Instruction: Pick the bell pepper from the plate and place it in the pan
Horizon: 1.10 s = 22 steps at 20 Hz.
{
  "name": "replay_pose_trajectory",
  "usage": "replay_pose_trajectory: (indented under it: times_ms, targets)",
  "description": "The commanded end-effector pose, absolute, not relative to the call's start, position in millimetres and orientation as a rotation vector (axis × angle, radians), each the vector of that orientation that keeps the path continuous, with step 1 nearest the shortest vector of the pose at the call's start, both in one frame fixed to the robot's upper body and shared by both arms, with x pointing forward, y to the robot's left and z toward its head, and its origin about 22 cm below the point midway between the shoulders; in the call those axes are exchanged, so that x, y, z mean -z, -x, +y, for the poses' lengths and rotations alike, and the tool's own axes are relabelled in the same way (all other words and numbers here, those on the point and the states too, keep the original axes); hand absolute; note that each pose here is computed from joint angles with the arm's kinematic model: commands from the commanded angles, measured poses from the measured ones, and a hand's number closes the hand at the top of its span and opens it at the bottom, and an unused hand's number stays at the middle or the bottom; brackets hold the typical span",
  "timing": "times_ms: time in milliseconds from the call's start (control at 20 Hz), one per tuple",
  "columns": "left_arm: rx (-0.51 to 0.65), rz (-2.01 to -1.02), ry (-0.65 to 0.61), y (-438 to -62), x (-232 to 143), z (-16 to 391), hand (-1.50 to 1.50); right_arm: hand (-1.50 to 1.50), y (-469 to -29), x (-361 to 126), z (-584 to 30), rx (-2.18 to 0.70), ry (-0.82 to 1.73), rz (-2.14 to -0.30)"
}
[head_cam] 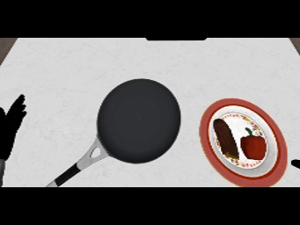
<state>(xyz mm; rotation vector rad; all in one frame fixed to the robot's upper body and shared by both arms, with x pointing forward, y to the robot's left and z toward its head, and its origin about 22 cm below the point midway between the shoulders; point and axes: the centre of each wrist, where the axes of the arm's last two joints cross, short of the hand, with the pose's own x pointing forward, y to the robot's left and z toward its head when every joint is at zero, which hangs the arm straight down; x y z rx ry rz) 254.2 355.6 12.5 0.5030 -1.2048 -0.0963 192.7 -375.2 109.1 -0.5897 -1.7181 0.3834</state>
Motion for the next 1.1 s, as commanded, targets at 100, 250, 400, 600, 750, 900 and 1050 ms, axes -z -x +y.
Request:
replay_pose_trajectory:
  times_ms: [100,250,400,600,750,900,1050]
  targets:
    - [0.125,-1.211,-0.498,-266.9,-20.6,347.9,0.00,-1.50,-205.7,-167.9,-363.9,-0.735,0.775,-1.409]
    - [0.114,-1.223,-0.480,-272.5,-26.9,339.9,0.00,-1.50,-203.4,-176.0,-342.4,-0.847,0.791,-1.259]
    - [0.141,-1.216,-0.487,-275.8,-13.1,344.0,0.00,-1.50,-207.8,-172.6,-328.8,-0.944,0.822,-1.122]
    - [0.122,-1.227,-0.488,-267.3,-12.3,339.6,0.00,-1.50,-212.0,-173.3,-302.9,-1.013,0.852,-0.996]
    - [0.122,-1.212,-0.471,-270.9,-13.8,344.6,0.00,-1.50,-216.1,-161.8,-283.6,-1.062,0.825,-0.920]
    - [0.115,-1.233,-0.467,-275.7,-29.7,354.5,0.00,-1.50,-234.4,-145.5,-263.6,-1.060,0.811,-0.891]
    - [0.109,-1.197,-0.490,-290.4,-10.2,334.2,0.00,-1.50,-244.1,-139.9,-256.5,-1.096,0.815,-0.861]
